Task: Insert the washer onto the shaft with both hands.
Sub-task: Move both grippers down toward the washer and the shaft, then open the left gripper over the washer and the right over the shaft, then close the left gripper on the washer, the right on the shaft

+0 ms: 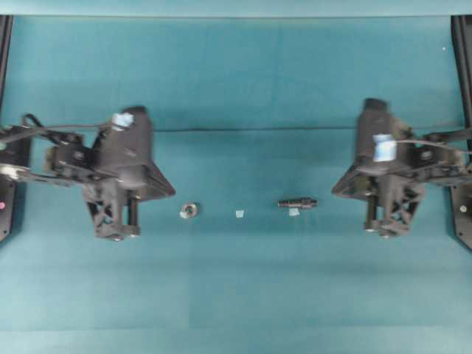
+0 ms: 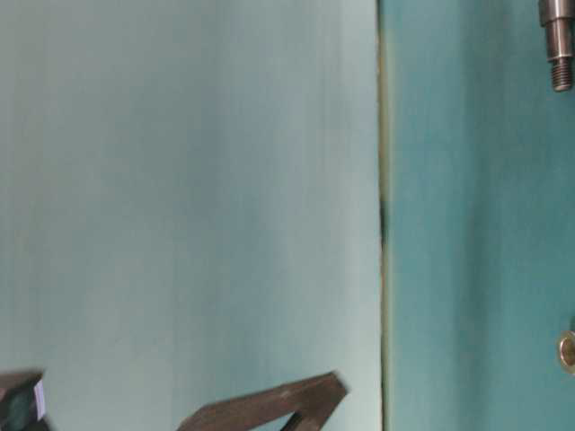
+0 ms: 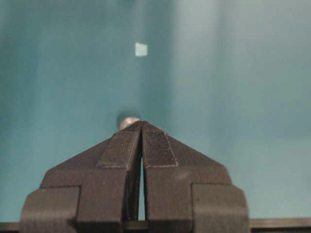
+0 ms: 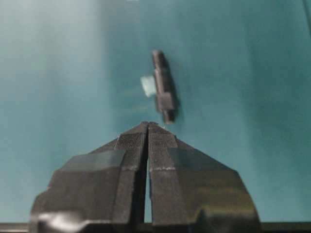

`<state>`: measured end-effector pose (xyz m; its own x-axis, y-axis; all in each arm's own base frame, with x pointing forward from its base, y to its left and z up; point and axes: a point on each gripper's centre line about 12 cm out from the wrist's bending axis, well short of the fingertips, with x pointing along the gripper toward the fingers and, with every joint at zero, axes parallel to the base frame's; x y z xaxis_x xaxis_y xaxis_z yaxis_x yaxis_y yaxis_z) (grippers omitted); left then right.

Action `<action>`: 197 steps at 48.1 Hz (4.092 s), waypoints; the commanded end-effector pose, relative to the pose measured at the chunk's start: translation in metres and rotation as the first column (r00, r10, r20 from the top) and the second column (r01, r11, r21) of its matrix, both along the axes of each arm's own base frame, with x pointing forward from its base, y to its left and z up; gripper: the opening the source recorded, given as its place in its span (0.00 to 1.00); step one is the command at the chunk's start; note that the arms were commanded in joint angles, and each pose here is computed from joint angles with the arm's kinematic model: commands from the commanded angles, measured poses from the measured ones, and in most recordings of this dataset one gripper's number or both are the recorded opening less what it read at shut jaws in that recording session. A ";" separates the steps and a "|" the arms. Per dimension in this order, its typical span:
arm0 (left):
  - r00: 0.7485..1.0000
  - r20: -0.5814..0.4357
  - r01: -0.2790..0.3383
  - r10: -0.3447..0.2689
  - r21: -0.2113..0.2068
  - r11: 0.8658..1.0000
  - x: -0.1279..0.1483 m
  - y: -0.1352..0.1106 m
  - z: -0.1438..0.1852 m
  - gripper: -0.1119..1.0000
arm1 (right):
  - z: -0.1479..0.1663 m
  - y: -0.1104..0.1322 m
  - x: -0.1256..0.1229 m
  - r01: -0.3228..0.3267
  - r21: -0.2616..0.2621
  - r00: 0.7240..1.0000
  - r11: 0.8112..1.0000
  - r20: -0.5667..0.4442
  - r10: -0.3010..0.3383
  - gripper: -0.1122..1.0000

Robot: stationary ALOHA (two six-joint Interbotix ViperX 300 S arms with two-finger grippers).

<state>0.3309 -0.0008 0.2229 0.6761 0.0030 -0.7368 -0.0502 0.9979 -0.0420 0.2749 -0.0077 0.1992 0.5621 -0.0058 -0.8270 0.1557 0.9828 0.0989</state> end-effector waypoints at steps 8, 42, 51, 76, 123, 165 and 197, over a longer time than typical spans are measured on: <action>0.999 -0.040 0.011 -0.011 0.008 1.000 0.020 -0.002 -0.006 0.12 | -0.004 -0.003 0.025 -0.014 -0.019 0.998 1.000 -0.067 0.013 0.02; 0.982 -0.144 0.134 -0.120 0.086 0.987 0.026 -0.007 -0.031 0.12 | -0.037 -0.008 0.045 -0.139 -0.074 0.975 0.987 -0.187 0.124 0.02; 0.980 -0.161 0.134 -0.119 0.083 0.988 0.027 -0.007 -0.038 0.12 | -0.039 -0.012 0.045 -0.124 -0.071 0.976 0.990 -0.190 0.109 0.02; 0.980 -0.171 0.117 -0.104 0.068 0.991 0.030 -0.007 -0.044 0.48 | -0.055 -0.019 0.052 -0.108 -0.064 0.968 0.992 -0.236 0.090 0.70; 0.969 -0.245 0.031 -0.023 0.031 0.999 0.045 0.007 -0.101 0.87 | -0.075 -0.015 0.048 -0.127 -0.068 0.968 0.990 -0.227 0.108 0.89; 0.963 -0.267 0.025 -0.018 0.025 0.999 0.044 0.006 -0.113 0.87 | -0.093 -0.010 0.052 -0.145 -0.064 0.960 0.987 -0.251 0.125 0.89; 0.963 -0.269 0.025 -0.018 0.023 0.999 0.044 0.005 -0.113 0.87 | -0.106 -0.010 0.052 -0.146 -0.061 0.956 0.987 -0.264 0.125 0.89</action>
<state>0.3717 0.0055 0.1049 0.4358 0.0131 -0.9000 -0.0377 0.9993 -0.0037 0.3260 -0.0162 0.0927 0.3221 -0.0137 -0.9466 0.0391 0.9992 -0.0012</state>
